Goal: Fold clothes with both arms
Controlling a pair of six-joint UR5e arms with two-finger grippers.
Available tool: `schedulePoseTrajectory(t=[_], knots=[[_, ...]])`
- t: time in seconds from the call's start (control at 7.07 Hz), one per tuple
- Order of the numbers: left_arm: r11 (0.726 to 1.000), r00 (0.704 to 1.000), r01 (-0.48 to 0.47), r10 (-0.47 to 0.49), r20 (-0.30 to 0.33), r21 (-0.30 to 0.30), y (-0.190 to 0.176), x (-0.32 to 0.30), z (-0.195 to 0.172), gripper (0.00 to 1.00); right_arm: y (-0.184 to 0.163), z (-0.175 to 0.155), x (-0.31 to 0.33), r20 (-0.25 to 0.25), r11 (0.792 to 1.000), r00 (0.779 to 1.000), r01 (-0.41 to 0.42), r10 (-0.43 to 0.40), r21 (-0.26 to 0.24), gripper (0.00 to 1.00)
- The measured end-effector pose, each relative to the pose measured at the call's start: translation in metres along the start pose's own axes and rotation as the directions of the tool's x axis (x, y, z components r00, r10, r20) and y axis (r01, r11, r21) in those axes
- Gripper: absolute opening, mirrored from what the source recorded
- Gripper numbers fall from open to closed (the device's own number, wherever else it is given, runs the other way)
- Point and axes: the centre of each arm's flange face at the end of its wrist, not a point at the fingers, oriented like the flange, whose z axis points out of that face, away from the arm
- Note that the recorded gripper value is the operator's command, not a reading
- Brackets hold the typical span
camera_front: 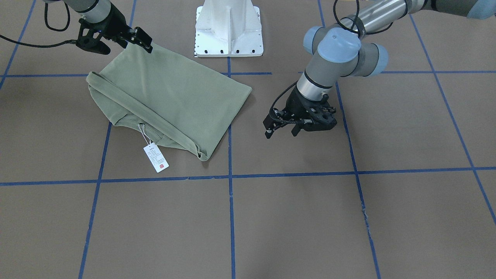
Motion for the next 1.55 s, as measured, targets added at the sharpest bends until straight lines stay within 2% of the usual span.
schedulePoseTrajectory(t=[0.14, 0.42, 0.57, 0.71, 0.85, 0.99, 1.13, 1.27, 1.55], knots=[[0.994, 0.997, 0.079, -0.079, 0.000, -0.073, 0.058, 0.006, 0.016, 1.00, -0.023, -0.025, -0.012, 0.052, 0.998, 0.999, 0.011, -0.014, 0.059, 1.00], [0.976, 0.986, 0.168, -0.166, 0.029, -0.140, 0.148, 0.010, 0.043, 0.98, -0.058, -0.046, -0.020, 0.087, 0.991, 0.996, -0.007, -0.004, 0.135, 1.00], [0.972, 0.984, 0.175, -0.170, 0.043, -0.155, 0.173, 0.008, 0.051, 0.97, -0.066, -0.047, -0.022, 0.090, 0.989, 0.996, -0.015, 0.001, 0.149, 1.00], [0.971, 0.984, 0.177, -0.171, 0.053, -0.159, 0.183, 0.006, 0.055, 0.93, -0.068, -0.048, -0.024, 0.093, 0.988, 0.996, -0.017, 0.002, 0.155, 1.00], [0.971, 0.983, 0.179, -0.171, 0.061, -0.157, 0.185, 0.004, 0.058, 0.82, -0.069, -0.048, -0.025, 0.094, 0.987, 0.996, -0.017, 0.002, 0.157, 1.00], [0.971, 0.983, 0.180, -0.172, 0.065, -0.154, 0.184, 0.004, 0.060, 0.59, -0.069, -0.048, -0.025, 0.095, 0.987, 0.995, -0.018, 0.003, 0.158, 1.00], [0.972, 0.983, 0.182, -0.173, 0.067, -0.151, 0.183, 0.003, 0.061, 0.21, -0.069, -0.048, -0.025, 0.095, 0.987, 0.995, -0.018, 0.003, 0.158, 1.00], [0.972, 0.983, 0.181, -0.172, 0.067, -0.149, 0.182, 0.003, 0.061, 0.00, -0.070, -0.049, -0.025, 0.095, 0.987, 0.995, -0.019, 0.003, 0.159, 1.00], [0.974, 0.984, 0.175, -0.167, 0.065, -0.145, 0.178, 0.002, 0.061, 0.00, -0.070, -0.049, -0.025, 0.095, 0.987, 0.996, -0.019, 0.004, 0.160, 1.00]])
